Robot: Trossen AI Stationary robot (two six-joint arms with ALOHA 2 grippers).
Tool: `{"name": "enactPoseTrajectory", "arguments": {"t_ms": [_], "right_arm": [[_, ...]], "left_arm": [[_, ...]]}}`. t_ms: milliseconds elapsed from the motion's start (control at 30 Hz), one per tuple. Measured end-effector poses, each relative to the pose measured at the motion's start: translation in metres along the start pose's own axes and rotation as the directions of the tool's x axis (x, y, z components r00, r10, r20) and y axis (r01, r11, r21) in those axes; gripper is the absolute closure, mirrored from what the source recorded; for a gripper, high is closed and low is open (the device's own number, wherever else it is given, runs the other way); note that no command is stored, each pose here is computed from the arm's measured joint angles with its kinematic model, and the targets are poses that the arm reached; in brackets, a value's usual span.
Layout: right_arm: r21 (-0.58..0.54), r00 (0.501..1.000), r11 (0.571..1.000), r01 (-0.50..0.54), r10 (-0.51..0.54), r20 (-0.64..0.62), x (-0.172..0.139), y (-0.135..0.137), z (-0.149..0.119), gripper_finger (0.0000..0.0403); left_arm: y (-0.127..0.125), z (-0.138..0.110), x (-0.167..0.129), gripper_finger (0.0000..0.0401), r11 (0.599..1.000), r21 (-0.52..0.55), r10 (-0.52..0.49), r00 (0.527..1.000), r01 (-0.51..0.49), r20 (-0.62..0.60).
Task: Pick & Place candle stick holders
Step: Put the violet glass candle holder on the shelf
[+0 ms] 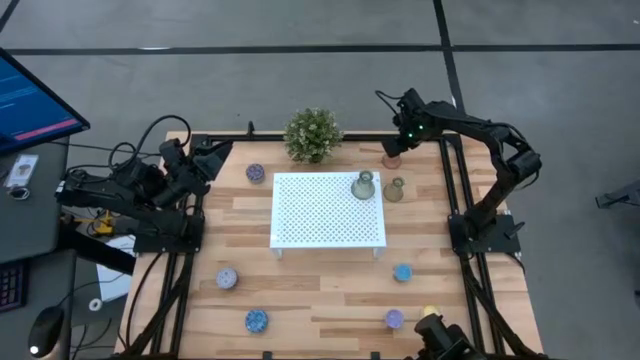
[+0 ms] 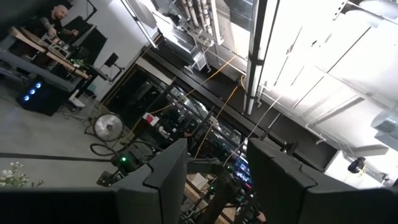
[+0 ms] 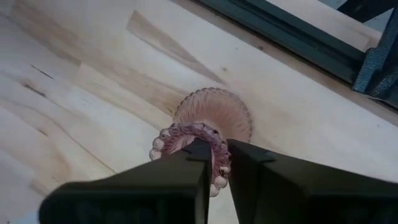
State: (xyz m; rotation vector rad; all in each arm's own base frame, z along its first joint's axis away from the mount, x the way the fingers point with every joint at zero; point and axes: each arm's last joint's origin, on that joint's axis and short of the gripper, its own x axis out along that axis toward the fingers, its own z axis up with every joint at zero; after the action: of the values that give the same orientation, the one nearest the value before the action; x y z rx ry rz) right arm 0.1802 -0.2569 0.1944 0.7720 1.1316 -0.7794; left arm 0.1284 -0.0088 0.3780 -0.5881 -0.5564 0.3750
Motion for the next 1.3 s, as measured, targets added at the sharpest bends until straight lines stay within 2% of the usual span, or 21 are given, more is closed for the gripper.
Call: {"name": "enactPoseTrajectory", "arguments": {"t_ms": [200,400,567,700,800,933,1167,1300], "right_arm": [[-0.015,0.999,0.999,0.036,-0.036,0.025,-0.024,0.003,0.01,0.0384],[-0.045,0.993,0.997,0.056,-0.05,0.111,-0.088,0.014,0.036,0.0384],[-0.12,0.965,0.992,0.048,-0.015,0.262,-0.153,0.044,0.052,0.0384],[-0.215,0.934,0.977,0.019,0.06,0.353,-0.194,0.079,0.052,0.0384],[-0.288,0.913,0.958,-0.021,0.135,0.384,-0.213,0.11,0.043,0.0384],[-0.385,0.892,0.919,-0.084,0.241,0.382,-0.224,0.151,0.026,0.0384],[-0.533,0.861,0.827,-0.181,0.395,0.321,-0.221,0.219,-0.005,0.0384],[-0.575,0.885,0.792,-0.206,0.402,0.236,-0.204,0.246,-0.016,0.0384]], "left_arm": [[0.0,0.0,0.0,0.0234,1.0,0.0,0.0,1.0,0.0,0.0],[0.0,0.0,0.0,0.0234,1.0,0.0,-0.004,1.0,0.004,-0.002],[0.0,0.0,0.0,0.0234,1.0,0.0,-0.004,1.0,0.004,-0.002],[0.0,0.0,0.0,0.0234,1.0,0.0,-0.004,1.0,0.004,-0.002],[0.0,0.0,0.0,0.0234,1.0,0.0,-0.004,1.0,0.004,-0.002],[0.0,0.0,0.0,0.0234,1.0,0.0,-0.004,1.0,0.004,-0.002],[0.0,0.0,0.0,0.0234,1.0,0.0,-0.004,1.0,0.004,-0.002],[0.0,0.0,0.0,0.0234,1.0,0.0,-0.004,1.0,0.004,-0.001]]}}
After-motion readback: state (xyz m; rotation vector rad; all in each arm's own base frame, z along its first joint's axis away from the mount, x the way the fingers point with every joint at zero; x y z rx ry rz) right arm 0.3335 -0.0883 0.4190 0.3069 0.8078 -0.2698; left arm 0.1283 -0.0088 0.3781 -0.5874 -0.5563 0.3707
